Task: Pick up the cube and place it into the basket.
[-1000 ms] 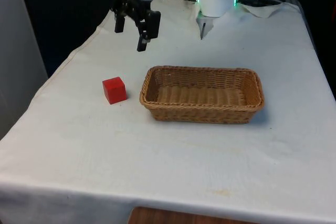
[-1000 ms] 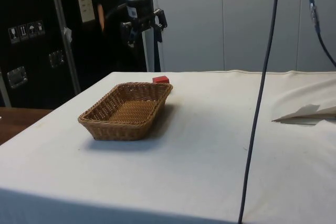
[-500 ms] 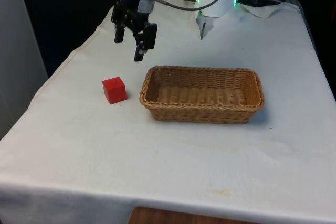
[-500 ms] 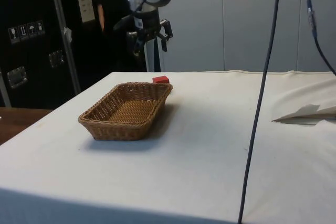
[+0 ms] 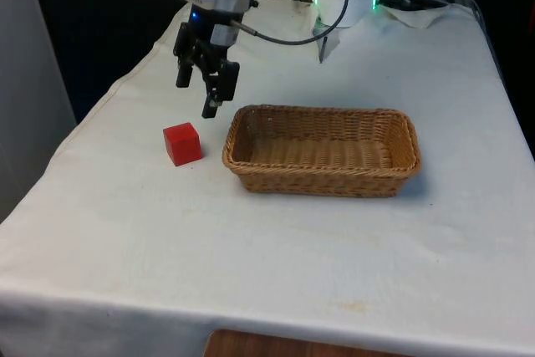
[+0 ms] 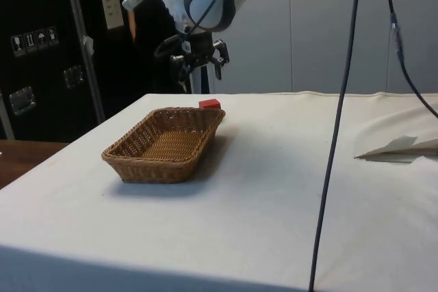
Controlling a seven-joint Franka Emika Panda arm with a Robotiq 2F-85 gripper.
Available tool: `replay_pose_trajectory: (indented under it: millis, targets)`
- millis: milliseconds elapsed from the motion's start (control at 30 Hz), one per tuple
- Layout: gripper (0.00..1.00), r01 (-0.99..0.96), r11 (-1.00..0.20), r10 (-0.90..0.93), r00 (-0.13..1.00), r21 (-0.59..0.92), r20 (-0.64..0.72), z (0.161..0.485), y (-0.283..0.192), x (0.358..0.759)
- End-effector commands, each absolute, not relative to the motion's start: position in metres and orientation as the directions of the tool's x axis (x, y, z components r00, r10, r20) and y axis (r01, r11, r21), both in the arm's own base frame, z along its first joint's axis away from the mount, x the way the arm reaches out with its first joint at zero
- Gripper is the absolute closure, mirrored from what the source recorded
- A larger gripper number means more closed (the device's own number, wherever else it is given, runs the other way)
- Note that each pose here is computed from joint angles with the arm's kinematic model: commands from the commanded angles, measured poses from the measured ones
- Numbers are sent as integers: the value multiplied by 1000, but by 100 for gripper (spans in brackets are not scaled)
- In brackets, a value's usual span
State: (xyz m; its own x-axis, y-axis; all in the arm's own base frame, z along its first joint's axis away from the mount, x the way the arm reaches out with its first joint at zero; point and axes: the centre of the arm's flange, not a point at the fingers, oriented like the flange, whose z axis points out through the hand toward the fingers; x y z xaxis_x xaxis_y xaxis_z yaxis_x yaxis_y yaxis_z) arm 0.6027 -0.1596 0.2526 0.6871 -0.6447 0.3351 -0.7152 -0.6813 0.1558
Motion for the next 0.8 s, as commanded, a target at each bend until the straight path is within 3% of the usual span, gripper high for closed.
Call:
replay_pose_trajectory:
  millis: [0, 767]
  targets:
    - [0, -722, -676, -647, 677, 146, 350, 250, -162, 603]
    - [0, -757, -640, -669, 635, 135, 386, 233, -166, 604]
